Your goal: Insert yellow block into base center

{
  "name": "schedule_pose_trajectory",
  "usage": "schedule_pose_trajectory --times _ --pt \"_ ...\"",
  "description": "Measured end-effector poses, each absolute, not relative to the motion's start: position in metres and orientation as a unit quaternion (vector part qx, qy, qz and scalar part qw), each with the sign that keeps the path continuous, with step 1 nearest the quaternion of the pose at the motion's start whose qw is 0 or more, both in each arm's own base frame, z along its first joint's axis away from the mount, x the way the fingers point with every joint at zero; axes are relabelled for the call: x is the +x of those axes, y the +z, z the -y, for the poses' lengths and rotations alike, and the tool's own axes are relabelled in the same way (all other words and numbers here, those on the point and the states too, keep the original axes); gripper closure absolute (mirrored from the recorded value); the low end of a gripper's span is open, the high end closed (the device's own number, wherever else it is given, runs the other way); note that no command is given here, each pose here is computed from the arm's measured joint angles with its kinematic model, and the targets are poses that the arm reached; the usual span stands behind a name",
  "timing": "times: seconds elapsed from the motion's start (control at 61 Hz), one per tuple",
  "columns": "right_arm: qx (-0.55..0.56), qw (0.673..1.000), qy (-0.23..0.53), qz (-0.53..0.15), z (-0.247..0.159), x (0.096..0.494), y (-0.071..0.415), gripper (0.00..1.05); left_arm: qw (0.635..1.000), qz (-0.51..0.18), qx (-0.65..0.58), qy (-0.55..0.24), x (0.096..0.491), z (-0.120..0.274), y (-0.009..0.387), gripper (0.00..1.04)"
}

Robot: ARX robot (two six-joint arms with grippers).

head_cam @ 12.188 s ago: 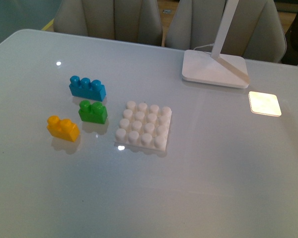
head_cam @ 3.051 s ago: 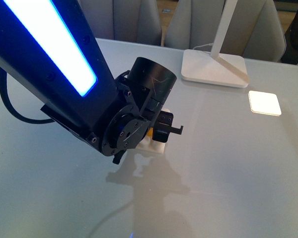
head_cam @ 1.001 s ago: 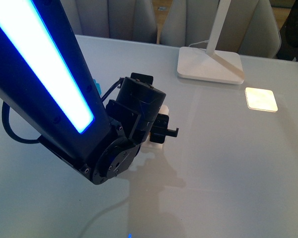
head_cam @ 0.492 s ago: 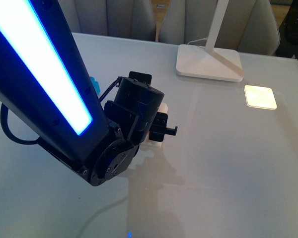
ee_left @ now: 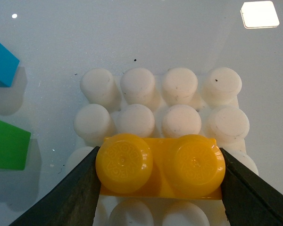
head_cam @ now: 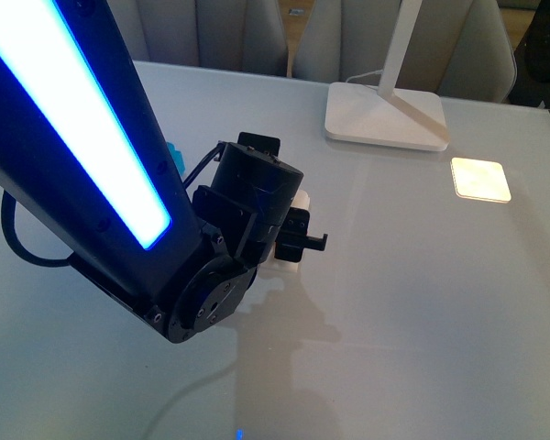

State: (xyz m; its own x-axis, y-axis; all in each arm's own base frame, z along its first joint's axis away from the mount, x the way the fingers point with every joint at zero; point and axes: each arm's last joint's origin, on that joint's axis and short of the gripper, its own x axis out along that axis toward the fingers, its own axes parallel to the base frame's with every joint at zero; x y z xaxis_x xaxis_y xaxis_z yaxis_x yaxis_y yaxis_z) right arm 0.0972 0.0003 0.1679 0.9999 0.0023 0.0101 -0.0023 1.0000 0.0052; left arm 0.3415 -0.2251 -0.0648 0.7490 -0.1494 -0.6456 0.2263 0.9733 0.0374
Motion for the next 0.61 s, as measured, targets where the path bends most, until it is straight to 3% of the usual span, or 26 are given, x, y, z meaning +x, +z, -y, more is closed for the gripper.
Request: schedule_pose_trajectory --times 0.607 --pt "0.003 1.000 0.001 0.005 -0.0003 0.0972 0.1679 0.09 0.932 -0.342 0.058 -0.101 0.3425 0.2241 -0.0648 0.43"
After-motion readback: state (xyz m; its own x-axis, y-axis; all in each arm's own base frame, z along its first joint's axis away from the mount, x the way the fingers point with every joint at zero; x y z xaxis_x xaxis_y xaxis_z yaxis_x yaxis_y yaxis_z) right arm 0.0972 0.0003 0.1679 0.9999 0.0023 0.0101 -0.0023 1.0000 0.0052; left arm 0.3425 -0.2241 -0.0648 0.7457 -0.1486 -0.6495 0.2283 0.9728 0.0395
